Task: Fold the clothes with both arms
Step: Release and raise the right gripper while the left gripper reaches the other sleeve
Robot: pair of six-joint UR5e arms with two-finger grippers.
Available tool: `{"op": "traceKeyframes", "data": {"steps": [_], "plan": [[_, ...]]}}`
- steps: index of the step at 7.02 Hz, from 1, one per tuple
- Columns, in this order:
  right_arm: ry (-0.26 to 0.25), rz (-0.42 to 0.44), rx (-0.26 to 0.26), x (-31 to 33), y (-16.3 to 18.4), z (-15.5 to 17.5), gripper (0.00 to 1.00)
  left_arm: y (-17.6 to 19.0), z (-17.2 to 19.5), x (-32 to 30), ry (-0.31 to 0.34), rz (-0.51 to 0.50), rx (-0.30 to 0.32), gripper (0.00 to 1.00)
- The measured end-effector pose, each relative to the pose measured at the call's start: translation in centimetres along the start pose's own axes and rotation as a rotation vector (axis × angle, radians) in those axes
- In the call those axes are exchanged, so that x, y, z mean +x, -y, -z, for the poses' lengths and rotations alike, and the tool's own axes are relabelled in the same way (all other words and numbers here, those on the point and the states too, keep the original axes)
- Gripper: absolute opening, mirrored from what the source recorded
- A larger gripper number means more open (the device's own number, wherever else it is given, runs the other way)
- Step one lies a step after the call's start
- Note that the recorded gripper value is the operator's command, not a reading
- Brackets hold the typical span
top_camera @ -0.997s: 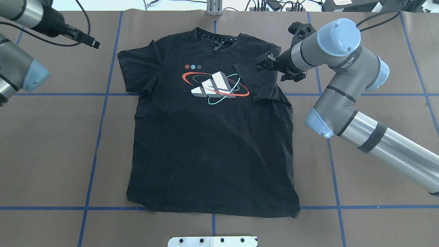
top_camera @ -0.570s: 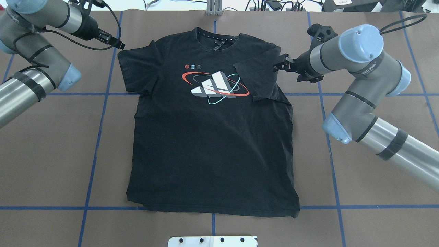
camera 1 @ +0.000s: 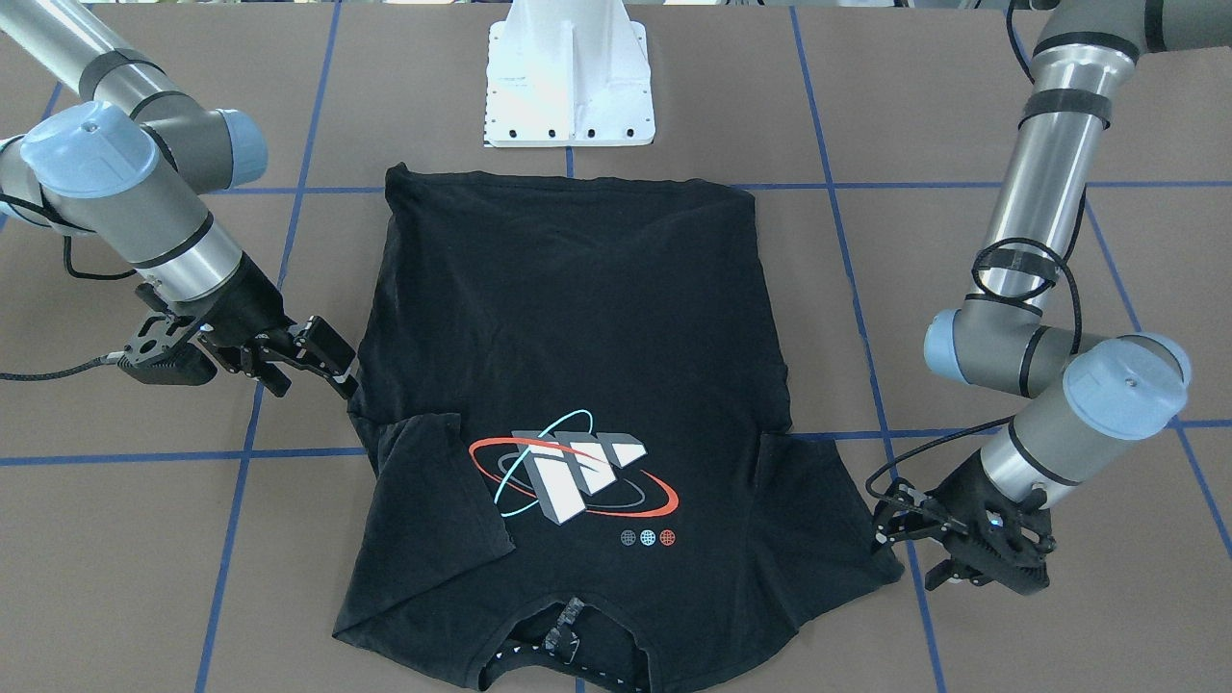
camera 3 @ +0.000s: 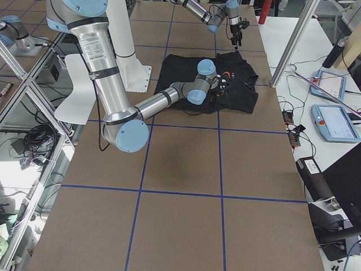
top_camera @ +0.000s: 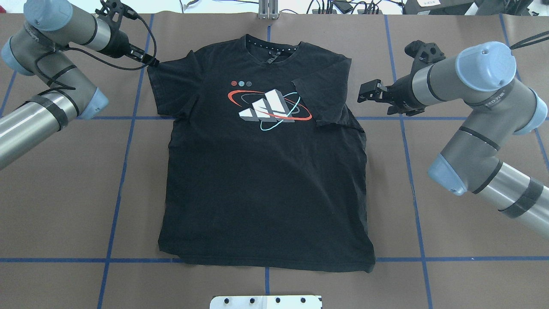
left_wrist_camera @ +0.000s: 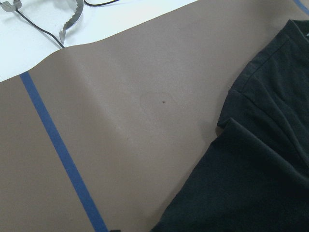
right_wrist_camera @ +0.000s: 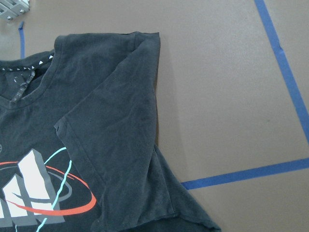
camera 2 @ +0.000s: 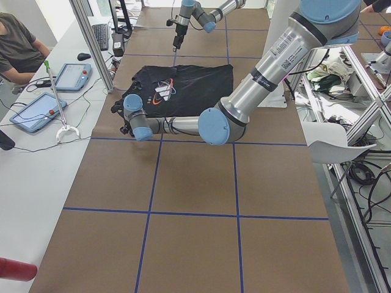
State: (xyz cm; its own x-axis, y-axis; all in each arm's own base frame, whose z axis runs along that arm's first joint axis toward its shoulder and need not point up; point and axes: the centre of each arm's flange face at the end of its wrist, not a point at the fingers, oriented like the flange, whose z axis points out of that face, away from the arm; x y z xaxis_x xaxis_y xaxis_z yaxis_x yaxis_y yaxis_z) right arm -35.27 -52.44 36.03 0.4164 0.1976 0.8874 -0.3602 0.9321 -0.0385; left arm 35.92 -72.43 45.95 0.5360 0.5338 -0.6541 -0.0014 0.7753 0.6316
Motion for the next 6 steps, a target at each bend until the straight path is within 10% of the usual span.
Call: {"op": "traceKeyframes", "data": {"steps": [6], "plan": [[-0.005,-0.001,-0.005,0.1,-0.3,-0.4,1.00,-1.5,-1.6,-0.9,0.003,0.014,-0.021,0.57]]}}
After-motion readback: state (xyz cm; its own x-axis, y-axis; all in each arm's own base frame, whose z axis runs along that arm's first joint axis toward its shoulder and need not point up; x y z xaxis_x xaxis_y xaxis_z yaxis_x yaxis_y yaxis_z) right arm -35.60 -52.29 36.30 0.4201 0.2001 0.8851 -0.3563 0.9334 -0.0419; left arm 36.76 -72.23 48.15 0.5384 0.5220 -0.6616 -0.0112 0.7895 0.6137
